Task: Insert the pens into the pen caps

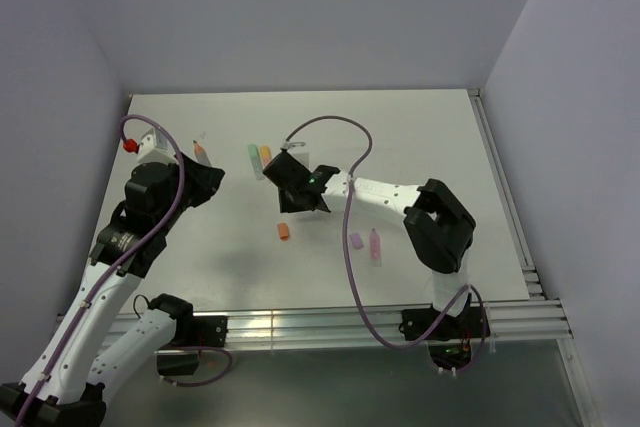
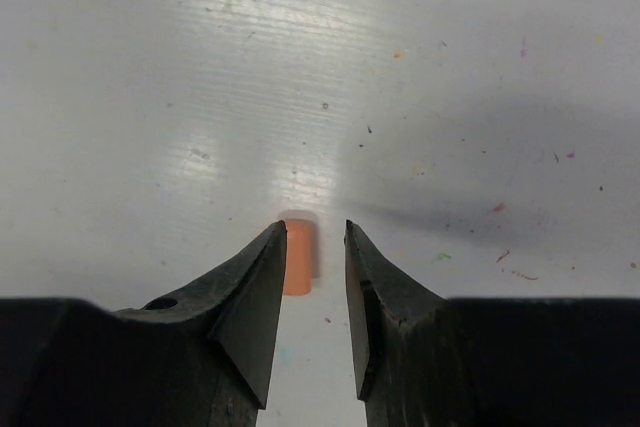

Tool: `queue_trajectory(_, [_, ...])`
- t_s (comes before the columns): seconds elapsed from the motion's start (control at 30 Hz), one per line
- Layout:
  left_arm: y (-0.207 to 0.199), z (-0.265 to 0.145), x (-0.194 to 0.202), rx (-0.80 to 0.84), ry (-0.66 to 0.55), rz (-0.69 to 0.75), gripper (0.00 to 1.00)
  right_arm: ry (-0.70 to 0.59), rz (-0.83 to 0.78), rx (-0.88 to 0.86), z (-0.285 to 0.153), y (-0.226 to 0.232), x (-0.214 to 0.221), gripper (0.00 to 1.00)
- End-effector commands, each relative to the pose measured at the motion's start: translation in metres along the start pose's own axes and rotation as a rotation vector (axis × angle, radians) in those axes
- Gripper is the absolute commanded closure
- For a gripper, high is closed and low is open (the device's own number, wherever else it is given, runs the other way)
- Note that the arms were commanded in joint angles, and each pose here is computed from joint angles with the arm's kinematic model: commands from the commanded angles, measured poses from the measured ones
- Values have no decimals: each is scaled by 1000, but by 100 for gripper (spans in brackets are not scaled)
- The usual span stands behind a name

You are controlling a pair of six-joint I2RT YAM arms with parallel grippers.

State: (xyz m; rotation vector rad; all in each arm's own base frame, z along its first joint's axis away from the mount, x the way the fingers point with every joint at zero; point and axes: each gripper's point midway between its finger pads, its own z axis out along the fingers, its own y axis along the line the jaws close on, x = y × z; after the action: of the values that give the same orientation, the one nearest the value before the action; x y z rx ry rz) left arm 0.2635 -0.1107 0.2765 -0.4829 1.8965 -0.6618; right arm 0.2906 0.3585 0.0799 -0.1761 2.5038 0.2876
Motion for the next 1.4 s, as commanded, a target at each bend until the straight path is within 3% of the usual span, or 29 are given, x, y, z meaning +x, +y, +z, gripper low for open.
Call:
queue_trajectory(0.0, [-11, -2, -8, 49, -25, -1, 100, -29, -4, -27, -15, 17, -10, 62])
queue_trajectory(0.47, [-13, -6, -9, 56, -25, 9, 100, 41, -35, -18, 7, 28, 16, 53])
queue_trajectory(1.37, [-10, -4, -4, 57, -12, 11, 100, 134, -84, 37, 37, 25, 57, 53])
